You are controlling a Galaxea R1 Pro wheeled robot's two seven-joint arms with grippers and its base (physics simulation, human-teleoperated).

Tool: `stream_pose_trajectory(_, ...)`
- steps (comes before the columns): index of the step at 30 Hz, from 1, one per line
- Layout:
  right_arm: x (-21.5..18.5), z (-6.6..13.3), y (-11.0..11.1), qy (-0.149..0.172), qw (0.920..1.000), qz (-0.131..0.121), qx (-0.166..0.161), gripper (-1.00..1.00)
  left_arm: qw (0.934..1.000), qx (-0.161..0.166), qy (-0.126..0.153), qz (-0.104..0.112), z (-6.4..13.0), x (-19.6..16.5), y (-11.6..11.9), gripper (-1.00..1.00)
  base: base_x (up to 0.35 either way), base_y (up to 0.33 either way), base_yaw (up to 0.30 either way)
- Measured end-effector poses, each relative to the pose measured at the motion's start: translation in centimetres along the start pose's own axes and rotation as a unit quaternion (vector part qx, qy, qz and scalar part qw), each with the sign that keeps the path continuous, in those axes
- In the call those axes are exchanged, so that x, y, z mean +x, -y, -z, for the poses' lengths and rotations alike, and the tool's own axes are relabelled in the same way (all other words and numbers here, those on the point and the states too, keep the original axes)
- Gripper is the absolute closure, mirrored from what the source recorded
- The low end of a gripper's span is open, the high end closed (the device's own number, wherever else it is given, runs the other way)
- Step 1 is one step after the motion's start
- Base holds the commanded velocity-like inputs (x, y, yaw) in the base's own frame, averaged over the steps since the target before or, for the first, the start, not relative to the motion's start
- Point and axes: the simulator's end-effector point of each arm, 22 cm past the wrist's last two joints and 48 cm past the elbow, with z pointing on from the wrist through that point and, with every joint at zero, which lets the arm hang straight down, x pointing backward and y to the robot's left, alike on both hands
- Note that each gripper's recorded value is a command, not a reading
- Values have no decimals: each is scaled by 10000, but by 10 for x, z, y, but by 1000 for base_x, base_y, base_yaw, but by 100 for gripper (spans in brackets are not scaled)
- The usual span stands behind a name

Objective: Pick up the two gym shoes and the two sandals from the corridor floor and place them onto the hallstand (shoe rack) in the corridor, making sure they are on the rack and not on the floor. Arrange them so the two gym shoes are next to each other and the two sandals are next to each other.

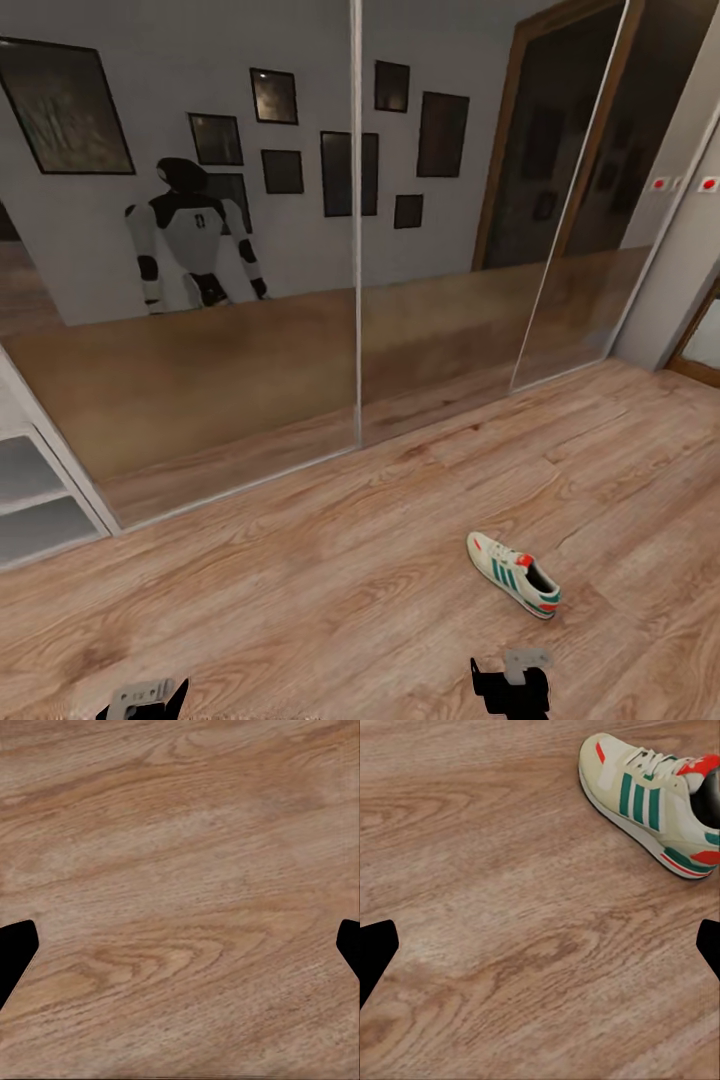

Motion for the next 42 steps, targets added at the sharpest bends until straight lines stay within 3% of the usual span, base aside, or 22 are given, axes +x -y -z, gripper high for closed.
stream_pose_trajectory(23,0,0,0,3,10000,2,0,-100,10000,0,4,-1,0,0,0,-100,32,-26,271)
stream_pose_trajectory(42,1,0,3,-6,10000,41,-2,-100,10000,2,2,1,0,0,0,-100,116,-236,25)
